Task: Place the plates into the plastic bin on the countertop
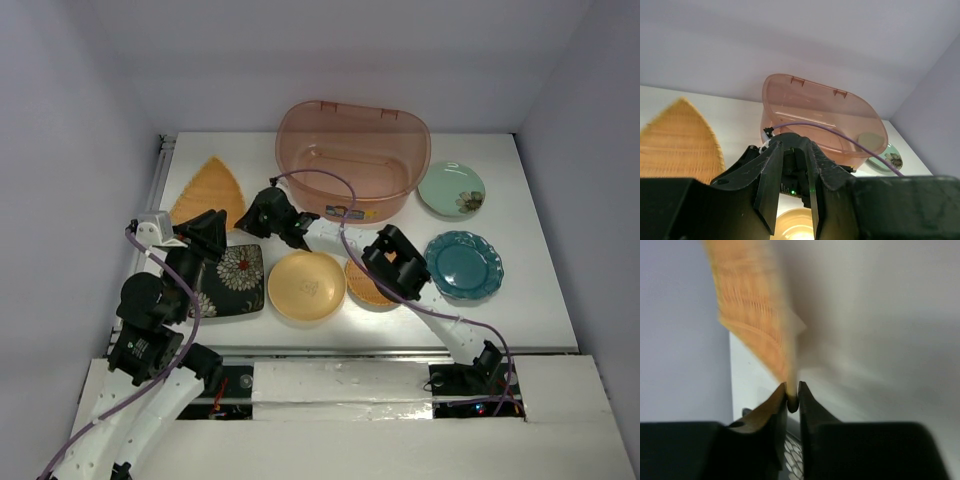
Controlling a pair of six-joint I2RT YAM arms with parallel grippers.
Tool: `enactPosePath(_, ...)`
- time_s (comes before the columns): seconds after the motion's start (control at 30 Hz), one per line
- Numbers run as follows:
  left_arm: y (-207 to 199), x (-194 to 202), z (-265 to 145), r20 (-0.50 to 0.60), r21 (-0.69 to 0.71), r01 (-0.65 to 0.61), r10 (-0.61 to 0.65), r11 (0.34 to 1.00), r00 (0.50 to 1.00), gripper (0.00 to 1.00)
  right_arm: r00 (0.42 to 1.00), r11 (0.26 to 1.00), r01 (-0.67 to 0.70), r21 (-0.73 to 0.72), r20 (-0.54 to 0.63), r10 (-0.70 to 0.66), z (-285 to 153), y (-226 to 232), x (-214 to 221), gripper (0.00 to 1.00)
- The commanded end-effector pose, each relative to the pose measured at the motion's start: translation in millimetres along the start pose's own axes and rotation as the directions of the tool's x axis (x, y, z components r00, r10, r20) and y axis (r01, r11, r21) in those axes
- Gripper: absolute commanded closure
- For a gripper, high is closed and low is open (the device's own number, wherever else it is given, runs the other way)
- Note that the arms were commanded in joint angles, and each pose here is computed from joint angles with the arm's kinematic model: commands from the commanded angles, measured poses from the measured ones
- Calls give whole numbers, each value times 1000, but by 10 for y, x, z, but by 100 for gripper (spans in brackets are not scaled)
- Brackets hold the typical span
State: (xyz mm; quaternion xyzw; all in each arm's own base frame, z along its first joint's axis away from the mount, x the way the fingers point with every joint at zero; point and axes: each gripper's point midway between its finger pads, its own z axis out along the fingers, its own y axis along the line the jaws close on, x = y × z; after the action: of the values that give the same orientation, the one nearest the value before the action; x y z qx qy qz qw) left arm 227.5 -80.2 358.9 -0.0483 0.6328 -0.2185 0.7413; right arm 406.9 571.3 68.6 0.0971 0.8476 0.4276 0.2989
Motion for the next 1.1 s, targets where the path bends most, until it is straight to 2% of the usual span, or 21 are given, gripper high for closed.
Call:
enactPosePath(0.0, -55, -140, -2, 57, 26, 20, -22, 999, 998, 77, 998, 995, -30, -100, 50, 36, -27, 253, -117, 86)
enactPosePath(0.07, -50, -129, 2, 55, 24, 20, -21, 1000, 998, 77, 998, 992, -41, -115, 45, 47, -44, 232, -87, 94)
enactPosePath(0.1, -51, -121, 3, 53, 25, 19, -21, 1000, 998, 77, 996, 986, -41, -164, 65, 52, -91, 367, -155, 96)
enactPosePath(0.17, -50, -117, 10, 51, 24, 18, -19, 1000, 999, 77, 996, 985, -43, -166, 69, 55, -122, 347, -153, 100)
enactPosePath(0.43, -44, -97, 22, 45, 20, 14, -15, 1000, 999, 77, 990, 952, -9, -307, 131, 51, -426, 648, -311, 100)
enactPosePath(0.6, -32, -108, 24, 47, 13, 12, -12, 1000, 999, 77, 979, 910, 26, -413, 195, 61, -823, 993, -526, 100)
enactPosePath(0.9, 11, -120, 24, 53, -10, 3, -3, 1000, 999, 77, 990, 820, 37, -572, 136, 50, -1211, 1450, -415, 100)
enactPosePath(1.07, 52, -124, 25, 56, -32, -4, 6, 999, 998, 77, 979, 781, 98, -616, 201, 36, -1596, 1697, -596, 100)
